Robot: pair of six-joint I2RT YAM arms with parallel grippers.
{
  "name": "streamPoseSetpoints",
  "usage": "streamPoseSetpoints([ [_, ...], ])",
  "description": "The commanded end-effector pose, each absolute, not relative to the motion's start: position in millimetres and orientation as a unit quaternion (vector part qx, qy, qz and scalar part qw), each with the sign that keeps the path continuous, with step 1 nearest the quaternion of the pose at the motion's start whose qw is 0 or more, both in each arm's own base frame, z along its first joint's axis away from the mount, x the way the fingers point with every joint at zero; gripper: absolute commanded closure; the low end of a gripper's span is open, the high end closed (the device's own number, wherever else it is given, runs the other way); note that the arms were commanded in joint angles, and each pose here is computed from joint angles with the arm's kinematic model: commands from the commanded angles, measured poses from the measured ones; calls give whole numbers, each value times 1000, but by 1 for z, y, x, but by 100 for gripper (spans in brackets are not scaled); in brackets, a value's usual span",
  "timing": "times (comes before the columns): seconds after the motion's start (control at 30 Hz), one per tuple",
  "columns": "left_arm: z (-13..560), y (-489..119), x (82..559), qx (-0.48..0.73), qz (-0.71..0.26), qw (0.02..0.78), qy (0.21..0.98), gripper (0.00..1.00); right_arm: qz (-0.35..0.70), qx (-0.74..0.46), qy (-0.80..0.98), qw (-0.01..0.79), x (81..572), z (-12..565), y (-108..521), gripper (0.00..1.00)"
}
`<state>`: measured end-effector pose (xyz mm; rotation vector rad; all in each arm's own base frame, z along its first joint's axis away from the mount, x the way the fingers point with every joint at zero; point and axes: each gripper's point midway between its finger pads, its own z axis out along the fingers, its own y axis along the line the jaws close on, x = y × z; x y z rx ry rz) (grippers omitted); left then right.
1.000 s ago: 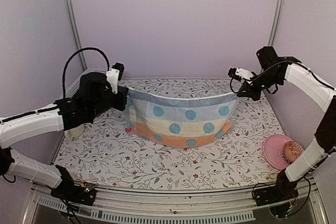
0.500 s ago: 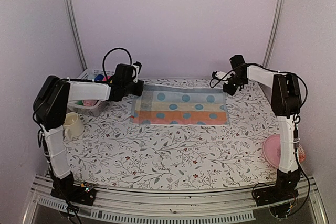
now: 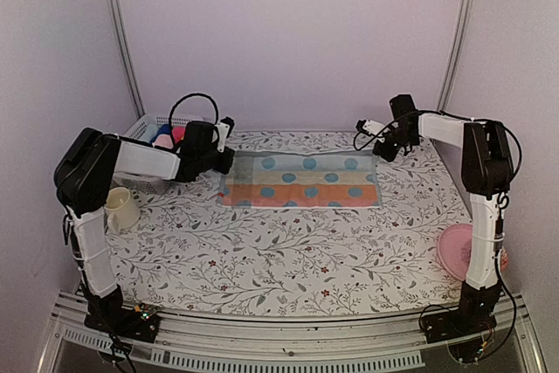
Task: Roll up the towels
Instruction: Fold the towel at the center of the board.
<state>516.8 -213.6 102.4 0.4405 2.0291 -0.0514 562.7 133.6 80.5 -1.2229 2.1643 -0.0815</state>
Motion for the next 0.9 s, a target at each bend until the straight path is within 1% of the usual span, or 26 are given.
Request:
streamPoseSetpoints([
  [0.0,150,-215,512,203,-51,556,804,100,-12,-484,793,369,542,131,138,98],
  [0.2,141,-215,489,220,-71,531,816,100,2,-506,780,369,506,136,136,98],
  [0.47,119,-201,465,216,-58,487,844,100,20,-546,761,350,462,125,136,98],
  [0.87,111,-194,443,221,-56,454,861,100,21,-574,761,300,429,91,127,98],
])
